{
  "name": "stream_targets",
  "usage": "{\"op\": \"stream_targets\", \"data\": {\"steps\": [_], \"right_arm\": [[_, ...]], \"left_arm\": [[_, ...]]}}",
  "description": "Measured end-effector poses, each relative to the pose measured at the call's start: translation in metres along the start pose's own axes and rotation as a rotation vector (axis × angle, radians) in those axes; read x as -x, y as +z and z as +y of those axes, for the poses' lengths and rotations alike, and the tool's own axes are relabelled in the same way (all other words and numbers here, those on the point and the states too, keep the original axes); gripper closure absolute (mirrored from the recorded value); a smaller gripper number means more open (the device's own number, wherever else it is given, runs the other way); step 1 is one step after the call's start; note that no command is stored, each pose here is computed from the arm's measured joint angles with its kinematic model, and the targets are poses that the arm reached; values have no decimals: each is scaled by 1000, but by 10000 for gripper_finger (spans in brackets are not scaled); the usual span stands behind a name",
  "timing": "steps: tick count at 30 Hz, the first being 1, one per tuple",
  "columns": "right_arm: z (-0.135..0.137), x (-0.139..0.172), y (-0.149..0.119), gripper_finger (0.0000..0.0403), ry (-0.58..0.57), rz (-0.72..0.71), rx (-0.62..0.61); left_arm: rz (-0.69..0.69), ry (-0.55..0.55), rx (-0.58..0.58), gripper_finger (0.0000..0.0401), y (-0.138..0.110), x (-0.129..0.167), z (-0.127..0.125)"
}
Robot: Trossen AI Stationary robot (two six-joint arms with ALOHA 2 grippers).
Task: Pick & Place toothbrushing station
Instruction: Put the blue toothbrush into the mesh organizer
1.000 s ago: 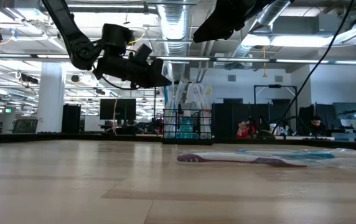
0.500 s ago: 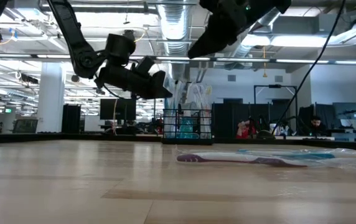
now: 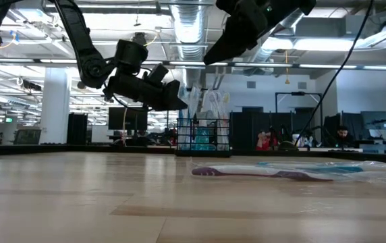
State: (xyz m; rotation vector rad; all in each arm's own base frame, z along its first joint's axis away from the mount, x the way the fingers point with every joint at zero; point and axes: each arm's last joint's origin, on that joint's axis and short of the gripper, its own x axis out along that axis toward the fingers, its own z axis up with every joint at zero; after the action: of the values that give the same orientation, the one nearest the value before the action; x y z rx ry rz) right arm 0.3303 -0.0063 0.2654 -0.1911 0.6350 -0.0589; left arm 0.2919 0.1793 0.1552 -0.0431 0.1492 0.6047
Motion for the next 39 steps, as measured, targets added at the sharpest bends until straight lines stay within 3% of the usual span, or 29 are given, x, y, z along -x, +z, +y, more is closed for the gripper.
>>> {"op": "stream_targets", "data": {"steps": [20,28,39], "right_arm": [[0,0,0,280,1,1,-1],[0,0,0,280,1,2,-1],[0,0,0,280,0,-5,-2]], "left_arm": [[-8,-1,0,236,1,0,0],[-57,-6,2,234,21,8,0],[4,-1,-31,236,36,24,0]]}}
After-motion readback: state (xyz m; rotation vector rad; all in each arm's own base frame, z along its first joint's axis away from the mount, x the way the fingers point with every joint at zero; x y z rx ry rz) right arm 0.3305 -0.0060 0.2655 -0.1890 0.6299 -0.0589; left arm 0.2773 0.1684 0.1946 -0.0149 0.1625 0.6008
